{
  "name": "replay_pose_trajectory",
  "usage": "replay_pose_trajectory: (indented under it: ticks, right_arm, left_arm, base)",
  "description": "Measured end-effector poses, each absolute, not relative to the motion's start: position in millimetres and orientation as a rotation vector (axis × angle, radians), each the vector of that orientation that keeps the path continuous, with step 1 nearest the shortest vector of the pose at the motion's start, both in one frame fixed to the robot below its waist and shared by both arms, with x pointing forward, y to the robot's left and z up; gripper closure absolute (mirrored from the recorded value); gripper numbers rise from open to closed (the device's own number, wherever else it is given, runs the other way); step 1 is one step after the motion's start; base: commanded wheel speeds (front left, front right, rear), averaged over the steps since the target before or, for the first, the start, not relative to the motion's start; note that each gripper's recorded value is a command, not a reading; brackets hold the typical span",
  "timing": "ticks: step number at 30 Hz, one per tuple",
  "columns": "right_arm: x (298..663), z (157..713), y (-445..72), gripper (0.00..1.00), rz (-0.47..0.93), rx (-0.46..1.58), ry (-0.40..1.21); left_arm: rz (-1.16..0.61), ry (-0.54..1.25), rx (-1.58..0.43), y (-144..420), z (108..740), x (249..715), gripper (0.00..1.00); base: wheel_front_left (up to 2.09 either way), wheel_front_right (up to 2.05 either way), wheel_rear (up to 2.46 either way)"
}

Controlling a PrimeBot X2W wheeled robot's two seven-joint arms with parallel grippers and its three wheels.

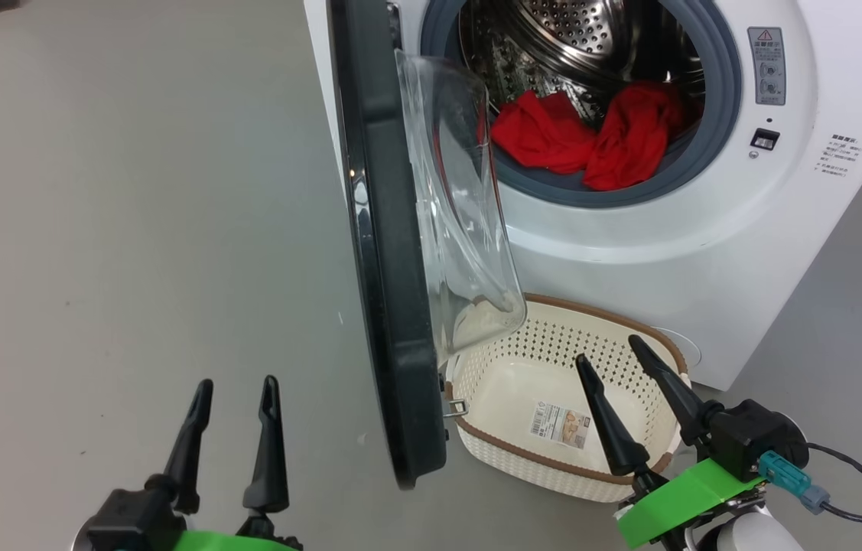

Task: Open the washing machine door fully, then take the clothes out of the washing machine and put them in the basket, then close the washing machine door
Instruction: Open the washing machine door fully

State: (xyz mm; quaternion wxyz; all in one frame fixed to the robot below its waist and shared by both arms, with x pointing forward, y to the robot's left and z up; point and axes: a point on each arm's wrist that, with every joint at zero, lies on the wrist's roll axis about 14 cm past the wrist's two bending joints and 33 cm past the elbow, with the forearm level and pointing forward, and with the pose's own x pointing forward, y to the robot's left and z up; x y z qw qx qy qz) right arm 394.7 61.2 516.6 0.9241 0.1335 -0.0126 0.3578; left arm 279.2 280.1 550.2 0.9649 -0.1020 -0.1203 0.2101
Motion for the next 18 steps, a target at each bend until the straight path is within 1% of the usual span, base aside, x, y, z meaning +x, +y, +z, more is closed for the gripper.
replay_pose_trajectory:
  ticks: [10, 11, 12, 13, 14, 18]
  right_arm:
    - [391, 518, 61, 0.0, 0.733, 0.298, -0.02]
    - [391, 517, 61, 0.0, 0.733, 0.299, -0.019]
    - [391, 517, 61, 0.0, 0.733, 0.301, -0.017]
    - [391, 517, 61, 0.0, 0.732, 0.306, -0.016]
    - [391, 517, 61, 0.0, 0.731, 0.308, -0.014]
    - [391, 515, 60, 0.0, 0.729, 0.309, -0.011]
  left_arm:
    - [0.425, -0.217, -0.213, 279, 541, 279, 0.0]
    - [0.424, -0.215, -0.213, 279, 541, 280, 0.07]
    - [0.424, -0.212, -0.213, 279, 540, 280, 0.51]
    - [0.423, -0.208, -0.213, 278, 539, 280, 0.86]
    - [0.421, -0.205, -0.213, 278, 538, 280, 1.0]
    - [0.414, -0.2, -0.212, 276, 537, 282, 1.0]
  base:
    - [0.0, 0.0, 0.0]
    - [0.0, 0.0, 0.0]
    - [0.0, 0.0, 0.0]
    - [0.0, 0.0, 0.0]
    - [0.0, 0.0, 0.0]
    - [0.0, 0.0, 0.0]
